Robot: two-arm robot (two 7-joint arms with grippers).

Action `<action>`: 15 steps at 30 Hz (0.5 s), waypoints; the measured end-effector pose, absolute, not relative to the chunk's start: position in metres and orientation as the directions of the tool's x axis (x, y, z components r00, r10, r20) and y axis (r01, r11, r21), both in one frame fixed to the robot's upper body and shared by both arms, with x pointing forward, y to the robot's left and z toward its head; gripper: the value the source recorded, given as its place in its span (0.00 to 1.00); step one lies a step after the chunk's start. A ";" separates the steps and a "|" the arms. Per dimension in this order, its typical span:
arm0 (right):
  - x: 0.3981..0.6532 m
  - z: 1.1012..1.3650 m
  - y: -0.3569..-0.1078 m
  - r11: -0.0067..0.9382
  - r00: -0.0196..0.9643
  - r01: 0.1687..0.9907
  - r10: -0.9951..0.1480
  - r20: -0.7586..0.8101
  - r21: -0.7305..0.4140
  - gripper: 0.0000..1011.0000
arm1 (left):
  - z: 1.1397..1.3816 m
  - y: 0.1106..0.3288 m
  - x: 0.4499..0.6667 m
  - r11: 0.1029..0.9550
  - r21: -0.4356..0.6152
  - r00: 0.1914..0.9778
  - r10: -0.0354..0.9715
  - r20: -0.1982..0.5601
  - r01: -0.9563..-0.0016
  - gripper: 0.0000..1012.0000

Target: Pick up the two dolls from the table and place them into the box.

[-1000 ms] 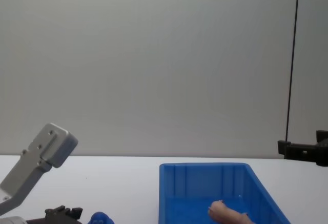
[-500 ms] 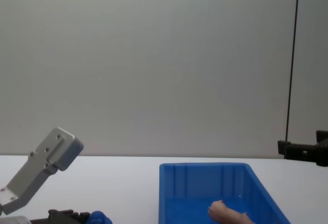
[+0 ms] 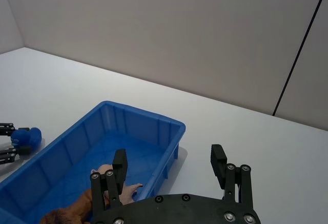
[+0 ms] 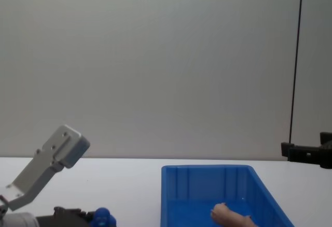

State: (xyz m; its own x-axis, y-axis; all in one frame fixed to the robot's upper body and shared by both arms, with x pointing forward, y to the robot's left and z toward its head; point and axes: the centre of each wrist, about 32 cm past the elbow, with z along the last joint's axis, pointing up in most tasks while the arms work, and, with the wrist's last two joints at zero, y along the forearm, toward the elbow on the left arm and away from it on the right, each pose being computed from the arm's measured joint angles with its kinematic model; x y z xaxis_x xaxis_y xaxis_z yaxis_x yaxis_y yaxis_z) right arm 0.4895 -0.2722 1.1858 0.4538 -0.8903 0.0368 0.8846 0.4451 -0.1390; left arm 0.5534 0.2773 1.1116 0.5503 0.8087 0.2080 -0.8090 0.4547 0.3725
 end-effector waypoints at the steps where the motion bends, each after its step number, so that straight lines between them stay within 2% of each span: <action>1: 0.490 1.186 -0.272 0.445 0.454 0.885 -0.890 0.037 -0.139 0.99 | 1.113 0.277 0.554 0.456 0.369 0.551 0.808 0.210 -0.810 0.48; 8: 0.490 1.186 -0.272 0.445 0.454 0.885 -0.890 0.037 -0.139 0.99 | 1.128 0.267 0.558 0.483 0.316 0.560 0.795 0.233 -0.816 0.44; 15: 0.490 1.186 -0.272 0.445 0.454 0.885 -0.890 0.037 -0.139 0.99 | 1.150 0.246 0.566 0.543 0.230 0.589 0.766 0.256 -0.807 0.40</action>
State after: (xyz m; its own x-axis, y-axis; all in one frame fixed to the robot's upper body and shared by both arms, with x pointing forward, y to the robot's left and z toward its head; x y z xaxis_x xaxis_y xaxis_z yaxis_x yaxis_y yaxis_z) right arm 0.4895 -0.2722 1.1858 0.4539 -0.8903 0.0369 0.8846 0.4452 -0.1389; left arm 0.5657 0.2463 1.1498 0.5891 0.7663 0.2564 -0.8072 0.5435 0.2303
